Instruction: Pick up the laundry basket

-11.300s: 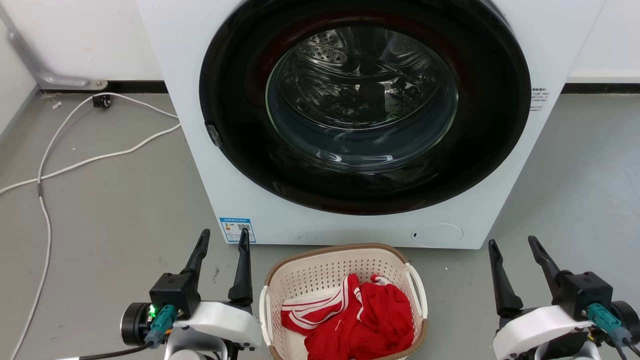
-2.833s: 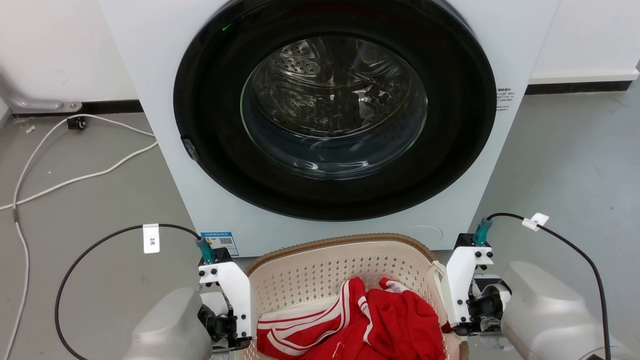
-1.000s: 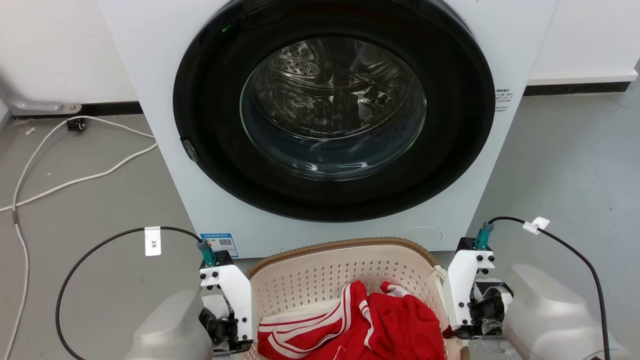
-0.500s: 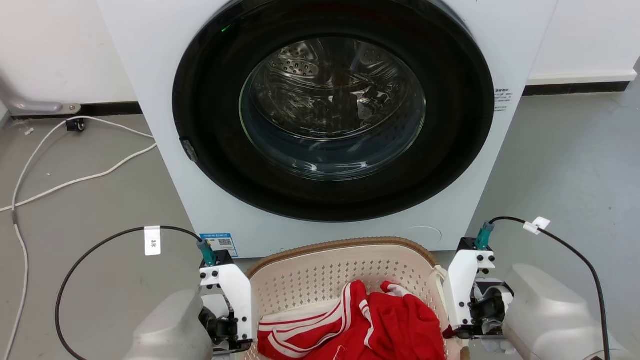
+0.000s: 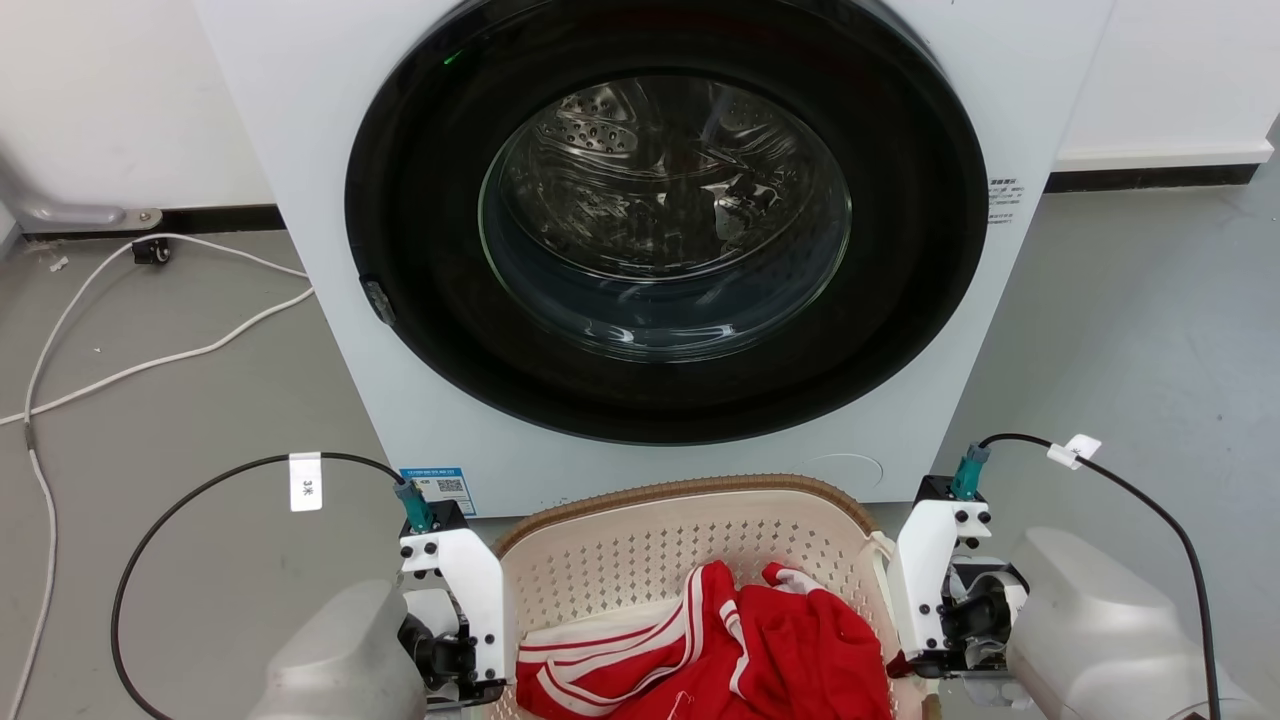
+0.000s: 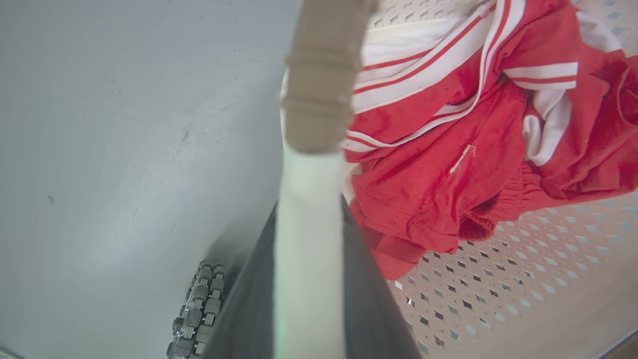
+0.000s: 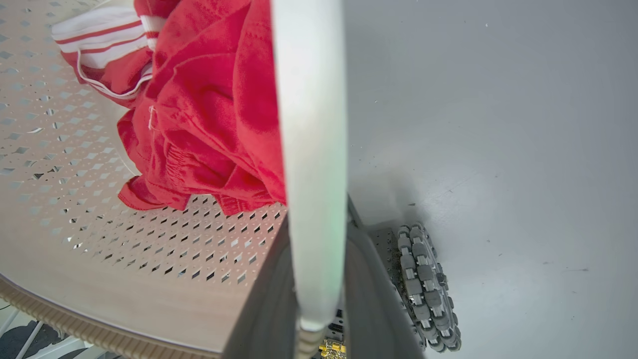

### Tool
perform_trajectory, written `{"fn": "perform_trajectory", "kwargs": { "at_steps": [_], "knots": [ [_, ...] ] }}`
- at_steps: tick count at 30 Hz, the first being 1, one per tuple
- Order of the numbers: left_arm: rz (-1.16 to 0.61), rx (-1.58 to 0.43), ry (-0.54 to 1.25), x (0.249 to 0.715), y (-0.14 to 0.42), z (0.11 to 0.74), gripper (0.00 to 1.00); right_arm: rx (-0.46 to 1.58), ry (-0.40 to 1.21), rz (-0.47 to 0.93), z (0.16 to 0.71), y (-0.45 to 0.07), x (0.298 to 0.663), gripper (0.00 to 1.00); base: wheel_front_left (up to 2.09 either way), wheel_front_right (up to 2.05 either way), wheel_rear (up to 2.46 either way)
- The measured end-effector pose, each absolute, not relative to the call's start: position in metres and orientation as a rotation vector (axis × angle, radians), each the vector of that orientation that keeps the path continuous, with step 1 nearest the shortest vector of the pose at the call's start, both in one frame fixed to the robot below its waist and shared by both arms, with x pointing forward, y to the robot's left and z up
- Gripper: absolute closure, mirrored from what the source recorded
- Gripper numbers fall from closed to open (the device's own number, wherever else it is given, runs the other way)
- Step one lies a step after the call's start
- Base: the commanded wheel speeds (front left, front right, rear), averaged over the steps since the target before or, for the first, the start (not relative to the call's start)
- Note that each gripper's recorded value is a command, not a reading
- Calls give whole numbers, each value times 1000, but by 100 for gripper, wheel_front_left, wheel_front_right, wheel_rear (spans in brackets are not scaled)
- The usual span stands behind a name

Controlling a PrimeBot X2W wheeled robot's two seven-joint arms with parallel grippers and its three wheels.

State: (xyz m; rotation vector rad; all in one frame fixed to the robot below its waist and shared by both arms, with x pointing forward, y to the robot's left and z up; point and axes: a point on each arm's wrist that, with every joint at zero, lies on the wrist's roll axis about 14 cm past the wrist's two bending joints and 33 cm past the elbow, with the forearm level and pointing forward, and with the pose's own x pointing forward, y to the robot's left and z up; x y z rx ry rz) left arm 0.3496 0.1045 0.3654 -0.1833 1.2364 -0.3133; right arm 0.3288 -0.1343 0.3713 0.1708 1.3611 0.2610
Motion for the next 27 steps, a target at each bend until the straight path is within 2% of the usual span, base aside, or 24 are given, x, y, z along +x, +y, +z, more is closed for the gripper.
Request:
{"fn": "perform_trajectory", "kwargs": {
  "at_steps": [27],
  "knots": [
    [-317, -182, 1233, 349, 103, 365, 100, 181, 1367, 257, 371, -135, 327, 100, 0, 0, 0]
  ]
}}
